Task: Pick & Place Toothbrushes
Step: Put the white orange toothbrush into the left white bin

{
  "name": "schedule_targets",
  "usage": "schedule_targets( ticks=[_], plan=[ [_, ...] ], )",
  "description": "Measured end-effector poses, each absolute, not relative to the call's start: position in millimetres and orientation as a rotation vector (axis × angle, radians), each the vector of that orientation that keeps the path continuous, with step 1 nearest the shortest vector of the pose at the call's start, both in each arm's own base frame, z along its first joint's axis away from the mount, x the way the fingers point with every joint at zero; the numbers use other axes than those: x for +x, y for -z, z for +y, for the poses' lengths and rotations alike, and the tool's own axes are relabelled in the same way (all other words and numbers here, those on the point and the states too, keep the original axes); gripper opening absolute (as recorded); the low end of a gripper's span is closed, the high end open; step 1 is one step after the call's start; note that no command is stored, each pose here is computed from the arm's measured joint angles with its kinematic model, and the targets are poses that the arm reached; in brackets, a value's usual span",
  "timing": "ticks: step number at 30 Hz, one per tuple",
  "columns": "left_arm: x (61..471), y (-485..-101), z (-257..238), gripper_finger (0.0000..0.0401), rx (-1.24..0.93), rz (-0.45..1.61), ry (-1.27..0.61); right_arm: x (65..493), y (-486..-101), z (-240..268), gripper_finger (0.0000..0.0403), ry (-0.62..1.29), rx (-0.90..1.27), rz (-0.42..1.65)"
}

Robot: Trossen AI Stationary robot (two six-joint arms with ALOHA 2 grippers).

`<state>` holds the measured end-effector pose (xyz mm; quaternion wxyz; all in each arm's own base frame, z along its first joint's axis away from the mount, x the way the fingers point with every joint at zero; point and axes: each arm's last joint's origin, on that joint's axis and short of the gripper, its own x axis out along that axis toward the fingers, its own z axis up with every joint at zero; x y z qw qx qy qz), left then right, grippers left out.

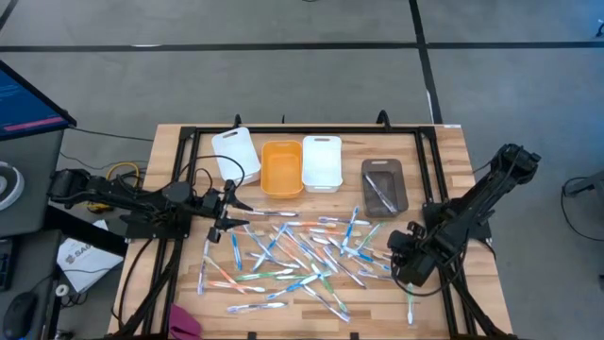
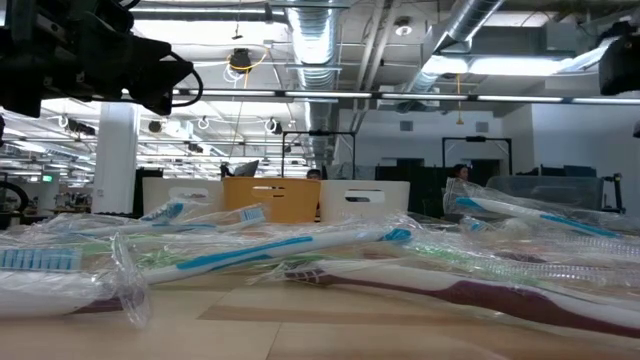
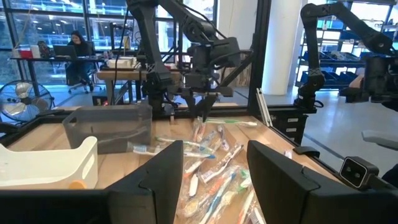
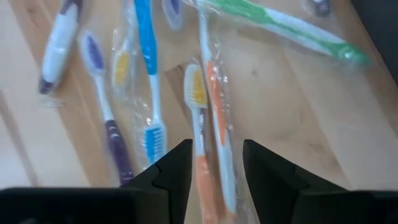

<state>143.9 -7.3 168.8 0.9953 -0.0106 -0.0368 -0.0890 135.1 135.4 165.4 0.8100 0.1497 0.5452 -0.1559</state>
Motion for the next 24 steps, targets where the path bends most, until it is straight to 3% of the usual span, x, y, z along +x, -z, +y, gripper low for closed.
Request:
schedule_targets(
  ticks=[24],
  plan=[
    [144.0,-168.9,-7.3,0.0172,-0.022,-0.073,0.178,128.8,-125.4,118.4,0.0139,0.352,0.424,1.132]
  ],
)
